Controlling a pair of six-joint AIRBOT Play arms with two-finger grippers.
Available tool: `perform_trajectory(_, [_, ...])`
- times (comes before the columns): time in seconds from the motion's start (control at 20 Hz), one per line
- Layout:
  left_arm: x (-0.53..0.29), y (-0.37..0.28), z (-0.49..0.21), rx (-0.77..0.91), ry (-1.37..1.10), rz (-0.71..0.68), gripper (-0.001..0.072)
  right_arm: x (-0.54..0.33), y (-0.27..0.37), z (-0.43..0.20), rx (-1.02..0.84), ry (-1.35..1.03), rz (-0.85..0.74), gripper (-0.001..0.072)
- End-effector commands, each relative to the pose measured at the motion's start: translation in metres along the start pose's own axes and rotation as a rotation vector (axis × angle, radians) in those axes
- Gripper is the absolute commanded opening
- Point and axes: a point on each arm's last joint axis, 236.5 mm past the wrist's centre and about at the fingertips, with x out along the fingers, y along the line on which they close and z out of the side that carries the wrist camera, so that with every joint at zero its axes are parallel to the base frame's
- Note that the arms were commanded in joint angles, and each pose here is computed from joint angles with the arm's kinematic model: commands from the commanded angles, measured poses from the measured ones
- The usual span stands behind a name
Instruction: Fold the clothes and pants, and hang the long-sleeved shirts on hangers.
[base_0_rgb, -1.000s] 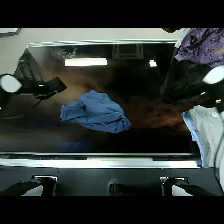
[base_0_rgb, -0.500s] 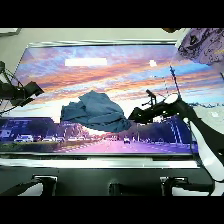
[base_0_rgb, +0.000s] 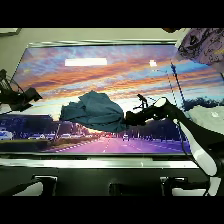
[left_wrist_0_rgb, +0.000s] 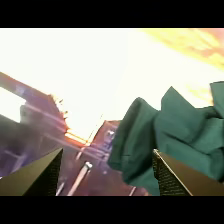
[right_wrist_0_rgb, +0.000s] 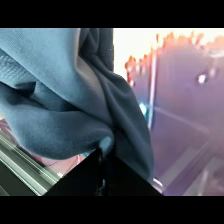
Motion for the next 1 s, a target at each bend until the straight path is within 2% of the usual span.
perform_trajectory(0.0, [0.029,0.008,-0.020,-0.038,0.056,-0.127,0.0630,-0.003,0.001,0.001,0.004,-0.010,-0.011,0.0031])
perform_trajectory(0.1, [0.048,0.000,-0.031,-0.060,0.079,-0.215,0.0629,-0.007,0.005,-0.001,-0.003,-0.011,-0.014,0.0031])
perform_trajectory(0.25, [0.079,-0.015,-0.048,-0.032,0.146,-0.270,0.0599,-0.013,0.012,-0.005,-0.017,-0.004,-0.004,0.0031])
perform_trajectory(0.7, [0.131,-0.044,-0.062,0.001,0.149,-0.264,0.0590,-0.015,0.016,-0.016,-0.015,0.039,0.009,0.0032])
perform_trajectory(0.75, [0.134,-0.048,-0.062,0.000,0.145,-0.268,0.0554,-0.015,0.017,-0.016,-0.016,0.039,0.009,0.0032])
perform_trajectory(0.8, [0.136,-0.051,-0.063,-0.001,0.143,-0.271,0.0323,-0.017,0.018,-0.016,-0.019,0.034,0.010,0.0031])
perform_trajectory(0.85, [0.136,-0.053,-0.061,0.001,0.137,-0.273,0.0047,-0.019,0.020,-0.014,-0.026,0.024,0.009,0.0031])
perform_trajectory(0.9, [0.133,-0.055,-0.057,0.001,0.125,-0.280,0.0017,-0.023,0.023,-0.011,-0.036,0.000,0.008,0.0031])
perform_trajectory(0.95, [0.129,-0.060,-0.049,0.005,0.107,-0.289,0.0016,-0.029,0.026,-0.004,-0.059,-0.035,-0.002,0.0031])
